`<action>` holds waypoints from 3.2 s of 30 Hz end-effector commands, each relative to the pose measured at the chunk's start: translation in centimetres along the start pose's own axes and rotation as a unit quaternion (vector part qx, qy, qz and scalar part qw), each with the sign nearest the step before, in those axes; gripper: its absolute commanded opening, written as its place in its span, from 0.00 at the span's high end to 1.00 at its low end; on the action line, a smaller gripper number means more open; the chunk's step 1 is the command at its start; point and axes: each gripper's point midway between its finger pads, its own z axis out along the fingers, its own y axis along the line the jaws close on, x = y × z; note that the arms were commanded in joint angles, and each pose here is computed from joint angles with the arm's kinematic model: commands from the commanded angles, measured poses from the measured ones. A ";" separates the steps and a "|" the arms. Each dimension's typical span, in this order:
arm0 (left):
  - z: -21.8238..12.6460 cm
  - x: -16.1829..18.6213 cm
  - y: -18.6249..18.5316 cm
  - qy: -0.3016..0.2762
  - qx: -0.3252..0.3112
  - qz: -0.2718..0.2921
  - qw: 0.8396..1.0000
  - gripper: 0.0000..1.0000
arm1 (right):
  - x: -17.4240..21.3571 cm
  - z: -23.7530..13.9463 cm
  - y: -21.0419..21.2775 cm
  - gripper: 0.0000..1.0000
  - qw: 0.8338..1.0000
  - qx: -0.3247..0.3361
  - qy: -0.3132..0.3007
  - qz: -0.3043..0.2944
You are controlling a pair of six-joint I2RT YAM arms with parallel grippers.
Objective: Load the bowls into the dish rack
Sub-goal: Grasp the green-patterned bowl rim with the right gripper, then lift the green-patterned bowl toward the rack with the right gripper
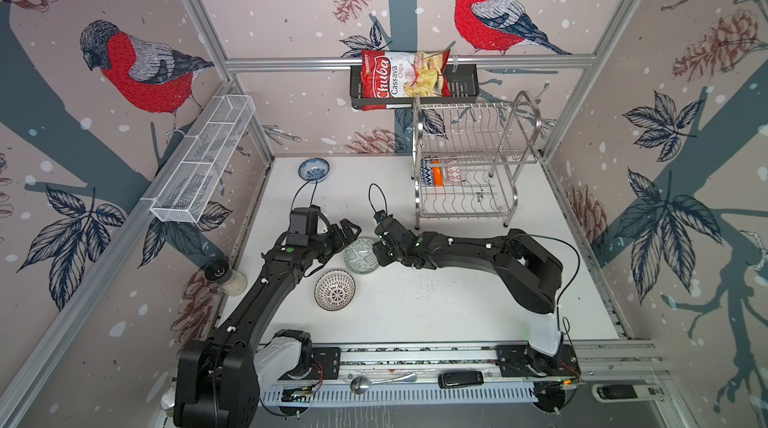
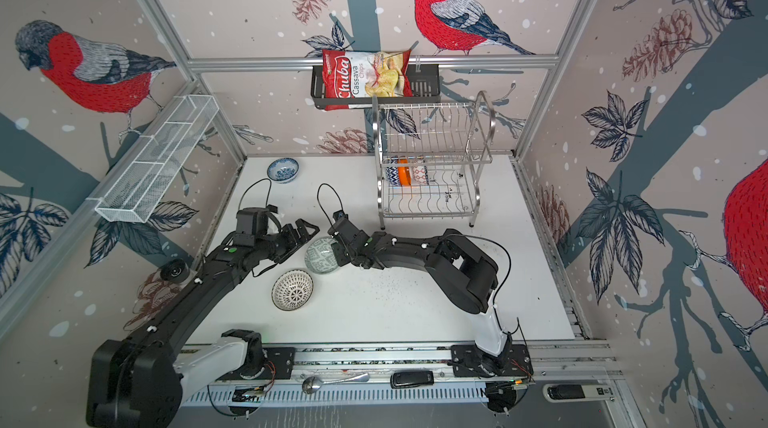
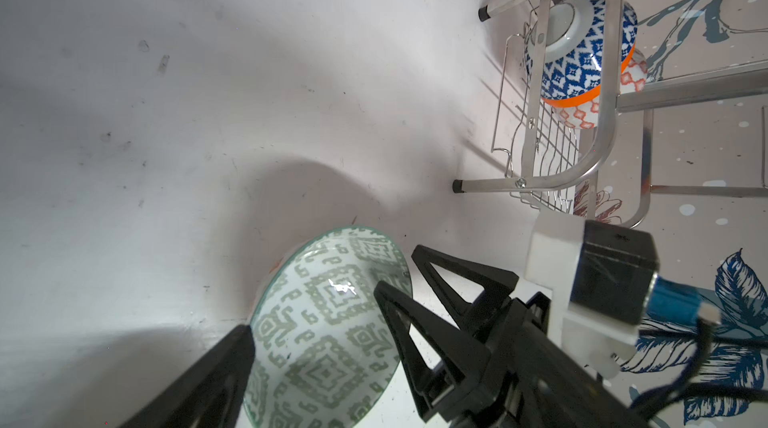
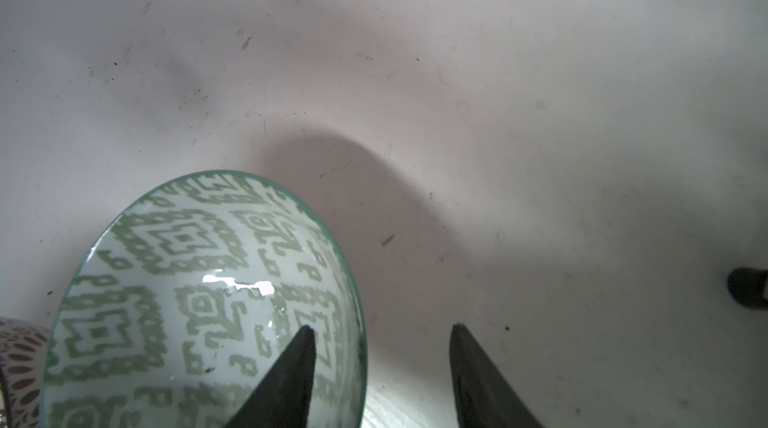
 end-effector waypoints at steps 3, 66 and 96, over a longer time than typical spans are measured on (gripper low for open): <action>-0.2 -0.7 -1.4 -0.011 0.030 0.024 0.999 0.02 | 0.4 0.5 -0.2 0.67 1.000 0.011 0.013 -0.001; 6.1 2.4 -11.8 0.062 0.192 0.143 0.969 0.02 | 5.7 -12.9 -16.4 0.58 0.985 0.146 0.002 0.094; 6.1 1.4 -10.9 0.060 0.191 0.121 0.972 0.02 | 6.5 -7.5 -12.4 0.82 0.988 0.137 0.049 0.059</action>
